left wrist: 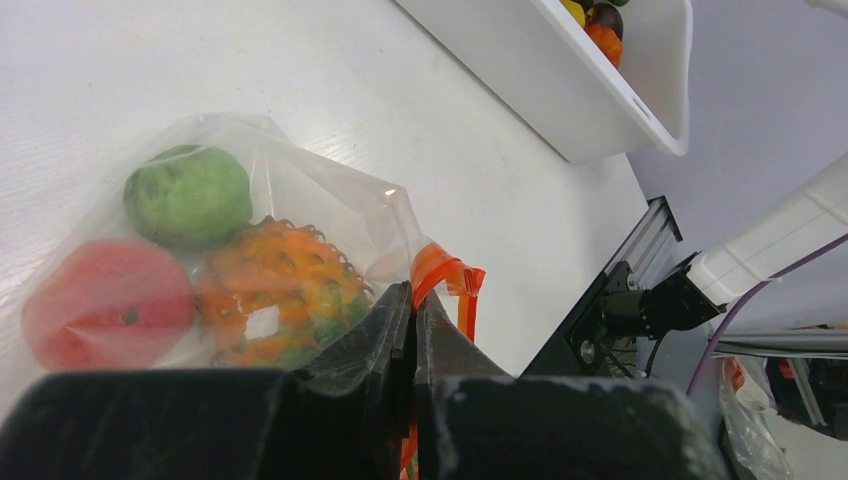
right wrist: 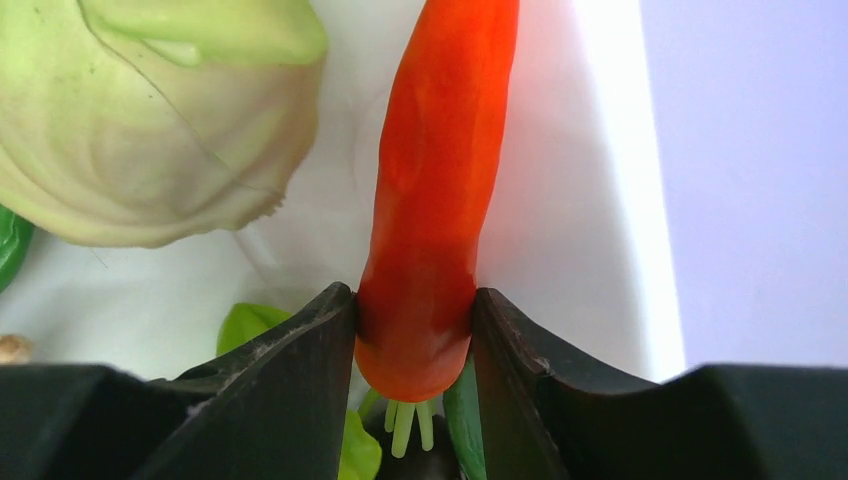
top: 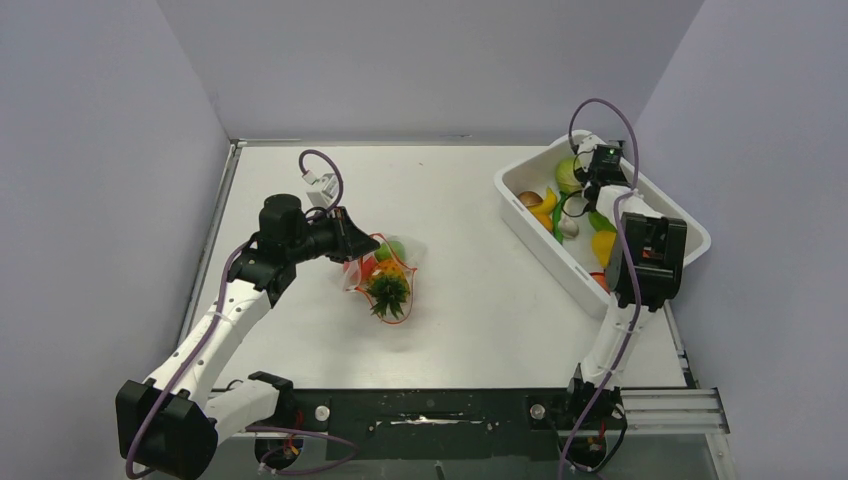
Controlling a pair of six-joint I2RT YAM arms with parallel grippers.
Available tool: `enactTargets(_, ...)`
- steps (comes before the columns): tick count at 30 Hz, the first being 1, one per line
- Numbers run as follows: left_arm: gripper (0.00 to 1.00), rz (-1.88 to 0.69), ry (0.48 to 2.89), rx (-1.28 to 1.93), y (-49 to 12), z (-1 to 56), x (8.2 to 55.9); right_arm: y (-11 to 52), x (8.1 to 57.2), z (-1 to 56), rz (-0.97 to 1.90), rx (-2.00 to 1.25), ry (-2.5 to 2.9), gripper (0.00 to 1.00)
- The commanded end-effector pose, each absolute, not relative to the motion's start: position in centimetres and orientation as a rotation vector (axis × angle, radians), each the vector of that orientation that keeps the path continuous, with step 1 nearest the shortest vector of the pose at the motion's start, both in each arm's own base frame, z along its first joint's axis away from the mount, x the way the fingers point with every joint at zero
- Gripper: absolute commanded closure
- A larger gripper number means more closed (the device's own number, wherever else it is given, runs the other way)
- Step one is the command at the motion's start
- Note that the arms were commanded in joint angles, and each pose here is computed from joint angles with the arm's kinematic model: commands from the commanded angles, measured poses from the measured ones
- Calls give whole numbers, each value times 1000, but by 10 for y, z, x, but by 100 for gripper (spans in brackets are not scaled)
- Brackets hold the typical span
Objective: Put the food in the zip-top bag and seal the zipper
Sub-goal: Pick up the fake vegetable from the bin.
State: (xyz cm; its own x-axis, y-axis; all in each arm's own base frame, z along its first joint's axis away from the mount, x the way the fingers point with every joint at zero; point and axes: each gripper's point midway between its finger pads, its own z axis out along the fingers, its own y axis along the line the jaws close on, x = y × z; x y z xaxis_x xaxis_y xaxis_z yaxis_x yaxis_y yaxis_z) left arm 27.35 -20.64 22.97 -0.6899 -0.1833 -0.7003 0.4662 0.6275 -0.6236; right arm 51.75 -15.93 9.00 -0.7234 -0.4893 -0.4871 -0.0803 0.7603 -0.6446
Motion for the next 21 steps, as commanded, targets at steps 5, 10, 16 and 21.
enactTargets(5, 100, -1096, 1943, 216, -208, 273, 283, -144, 508, 186, -857, -282, 2099, 79)
enactTargets(10, 100, -1103, 1940, 205, -208, 276, 282, -121, 497, 209, -781, -256, 2064, 79)
enactTargets(16, 100, -1138, 1934, 174, -209, 279, 281, -79, 482, 236, -642, -249, 2020, 79)
enactTargets(21, 100, -1172, 1932, 162, -212, 284, 281, -35, 465, 262, -444, -259, 1959, 79)
